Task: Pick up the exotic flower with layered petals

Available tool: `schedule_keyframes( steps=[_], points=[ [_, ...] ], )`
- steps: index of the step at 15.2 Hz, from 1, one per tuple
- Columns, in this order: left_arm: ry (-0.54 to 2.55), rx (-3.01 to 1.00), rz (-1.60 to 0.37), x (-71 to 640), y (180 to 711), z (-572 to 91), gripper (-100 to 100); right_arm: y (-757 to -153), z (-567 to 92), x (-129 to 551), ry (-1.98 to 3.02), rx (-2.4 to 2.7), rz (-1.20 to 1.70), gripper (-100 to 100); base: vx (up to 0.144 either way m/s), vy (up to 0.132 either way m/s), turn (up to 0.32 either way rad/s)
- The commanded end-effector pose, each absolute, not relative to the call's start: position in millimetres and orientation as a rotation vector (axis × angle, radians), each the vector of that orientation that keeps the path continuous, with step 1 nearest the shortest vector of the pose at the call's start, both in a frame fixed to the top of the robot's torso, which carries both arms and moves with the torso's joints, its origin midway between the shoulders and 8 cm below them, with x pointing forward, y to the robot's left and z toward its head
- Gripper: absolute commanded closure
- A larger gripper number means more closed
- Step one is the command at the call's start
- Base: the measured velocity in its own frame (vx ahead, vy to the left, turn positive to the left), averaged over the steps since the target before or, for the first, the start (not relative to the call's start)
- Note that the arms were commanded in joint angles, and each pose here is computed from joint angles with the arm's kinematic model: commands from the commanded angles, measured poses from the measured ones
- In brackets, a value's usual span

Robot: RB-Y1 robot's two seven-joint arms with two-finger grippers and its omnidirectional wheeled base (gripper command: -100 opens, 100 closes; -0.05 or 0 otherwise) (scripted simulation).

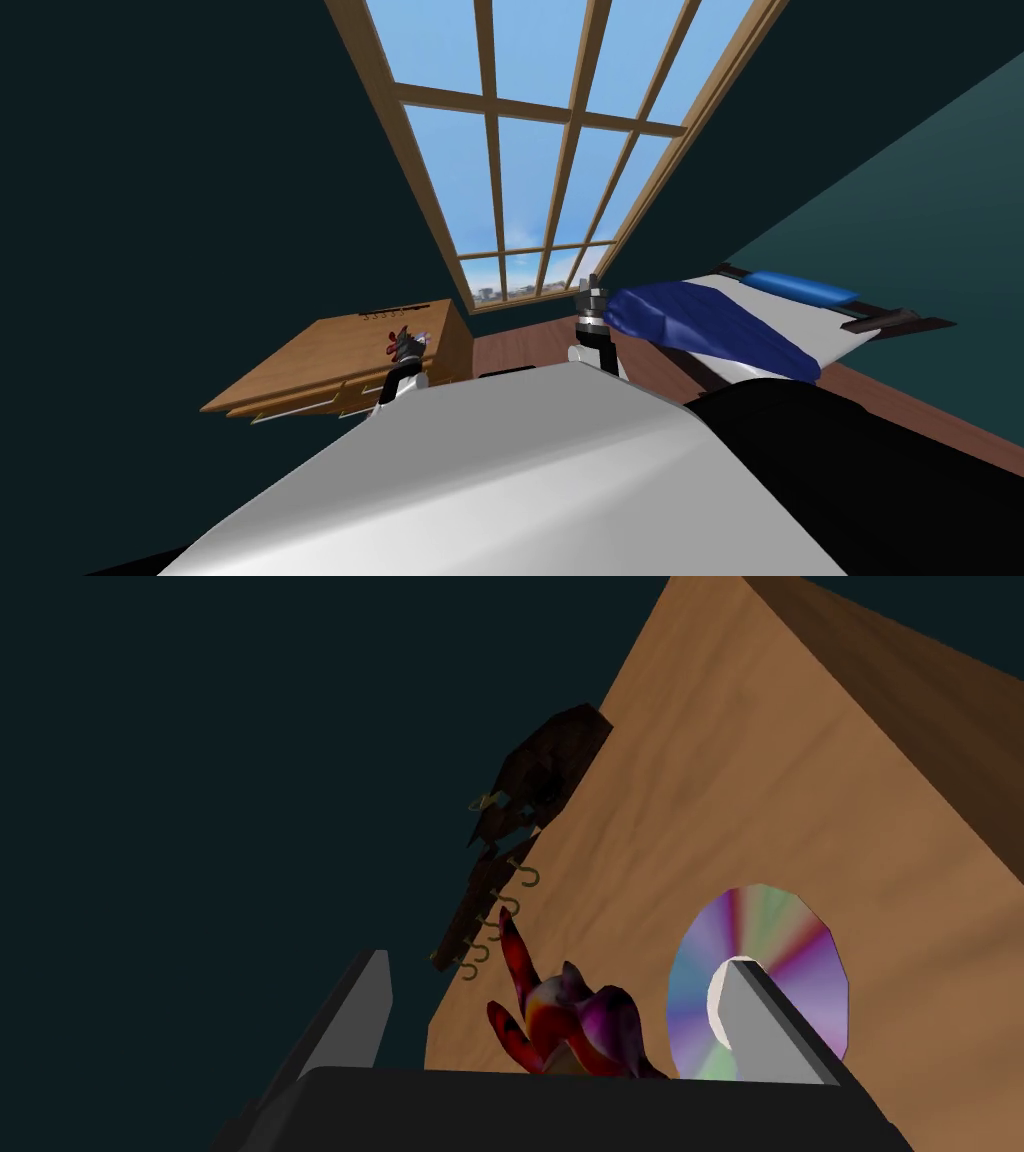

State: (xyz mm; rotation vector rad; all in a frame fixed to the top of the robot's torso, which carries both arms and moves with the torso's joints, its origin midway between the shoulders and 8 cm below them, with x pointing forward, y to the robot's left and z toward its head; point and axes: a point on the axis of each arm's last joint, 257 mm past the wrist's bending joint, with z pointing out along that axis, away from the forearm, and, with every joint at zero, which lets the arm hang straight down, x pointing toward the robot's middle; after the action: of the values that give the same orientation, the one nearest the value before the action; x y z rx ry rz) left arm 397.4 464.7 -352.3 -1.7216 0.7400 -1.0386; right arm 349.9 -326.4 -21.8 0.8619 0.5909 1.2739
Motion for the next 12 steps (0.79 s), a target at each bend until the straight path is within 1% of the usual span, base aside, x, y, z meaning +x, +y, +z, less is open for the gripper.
schedule_keyframes(
  steps=[1, 4, 6, 7, 12],
  points=[
    [0.696, -1.79, -1.028, 389, 466, -371, -100, -326, -22, 350, 0.591, 0.862, 1.274, 0, 0.046, 0.106, 0.036],
    [0.643, -1.85, -1.021, 380, 464, -387, -100, -326, -22, 350, 0.591, 0.862, 1.274, 0, 0.041, 0.148, 0.043],
    [0.66, -1.833, -1.023, 385, 465, -382, -100, -326, -22, 350, 0.591, 0.862, 1.274, 0, 0.013, 0.058, 0.003],
    [0.66, -1.833, -1.023, 385, 465, -382, 100, -326, -22, 350, 0.591, 0.862, 1.274, 0, 0.004, 0.016, -0.002],
    [0.66, -1.832, -1.023, 385, 465, -382, 100, -326, -22, 350, 0.591, 0.862, 1.274, 0, 0.001, 0.002, -0.001]
  ],
)
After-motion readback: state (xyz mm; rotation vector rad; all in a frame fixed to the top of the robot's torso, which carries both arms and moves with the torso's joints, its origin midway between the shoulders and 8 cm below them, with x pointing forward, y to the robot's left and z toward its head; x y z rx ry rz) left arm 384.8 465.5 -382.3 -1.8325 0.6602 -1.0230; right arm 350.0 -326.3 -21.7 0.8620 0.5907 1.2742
